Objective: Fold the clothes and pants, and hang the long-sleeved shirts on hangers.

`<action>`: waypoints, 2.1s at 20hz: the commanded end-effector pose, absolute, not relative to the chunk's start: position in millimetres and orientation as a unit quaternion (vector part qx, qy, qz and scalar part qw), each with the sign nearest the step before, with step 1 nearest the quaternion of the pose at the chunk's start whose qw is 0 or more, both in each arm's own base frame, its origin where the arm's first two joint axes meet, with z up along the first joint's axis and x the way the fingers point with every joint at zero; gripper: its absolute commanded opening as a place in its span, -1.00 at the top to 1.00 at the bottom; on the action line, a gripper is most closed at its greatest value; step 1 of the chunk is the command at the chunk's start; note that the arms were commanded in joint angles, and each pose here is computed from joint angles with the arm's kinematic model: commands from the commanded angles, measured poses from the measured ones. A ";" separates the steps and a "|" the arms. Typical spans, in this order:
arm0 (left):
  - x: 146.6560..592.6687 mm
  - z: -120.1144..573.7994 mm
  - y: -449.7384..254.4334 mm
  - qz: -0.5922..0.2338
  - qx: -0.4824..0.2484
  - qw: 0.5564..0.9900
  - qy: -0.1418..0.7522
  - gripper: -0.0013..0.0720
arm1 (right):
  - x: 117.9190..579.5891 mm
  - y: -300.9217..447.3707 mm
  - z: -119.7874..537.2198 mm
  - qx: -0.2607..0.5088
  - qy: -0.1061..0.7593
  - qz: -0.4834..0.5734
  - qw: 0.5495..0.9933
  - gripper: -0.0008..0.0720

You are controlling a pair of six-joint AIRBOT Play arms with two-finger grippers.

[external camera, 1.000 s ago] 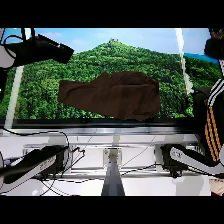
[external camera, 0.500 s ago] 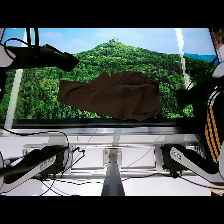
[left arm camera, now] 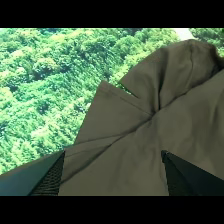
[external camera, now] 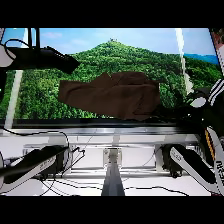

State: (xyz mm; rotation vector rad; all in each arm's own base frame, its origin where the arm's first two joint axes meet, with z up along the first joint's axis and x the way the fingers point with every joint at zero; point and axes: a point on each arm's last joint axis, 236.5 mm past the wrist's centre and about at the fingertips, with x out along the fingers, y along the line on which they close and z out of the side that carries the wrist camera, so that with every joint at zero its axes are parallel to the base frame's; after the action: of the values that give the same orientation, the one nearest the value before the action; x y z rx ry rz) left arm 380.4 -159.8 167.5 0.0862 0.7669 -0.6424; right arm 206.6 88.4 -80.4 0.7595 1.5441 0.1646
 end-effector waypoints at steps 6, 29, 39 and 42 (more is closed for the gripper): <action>380.4 166.8 -159.8 -0.308 0.041 0.876 0.369 -0.93 | 218.2 110.7 -96.2 0.404 0.666 0.019 0.627 0.00; 412.6 176.2 -94.2 -0.185 -0.089 0.907 0.366 -0.93 | 388.0 102.8 201.3 0.169 0.347 0.139 0.912 0.94; 358.4 5.4 -72.3 -0.176 -0.111 0.781 0.589 -0.50 | 352.6 91.0 203.3 0.103 0.382 0.137 0.908 0.94; 360.0 -28.0 -97.7 -0.207 -0.171 0.753 0.600 -0.11 | 352.3 90.9 197.8 0.104 0.387 0.136 0.906 0.94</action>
State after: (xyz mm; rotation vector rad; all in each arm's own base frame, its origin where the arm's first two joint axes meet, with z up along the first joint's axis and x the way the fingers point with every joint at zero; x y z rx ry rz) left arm 366.9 -76.2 5.2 -0.2694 1.2515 -0.3855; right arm 355.1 91.6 203.8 0.2230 0.7775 0.2829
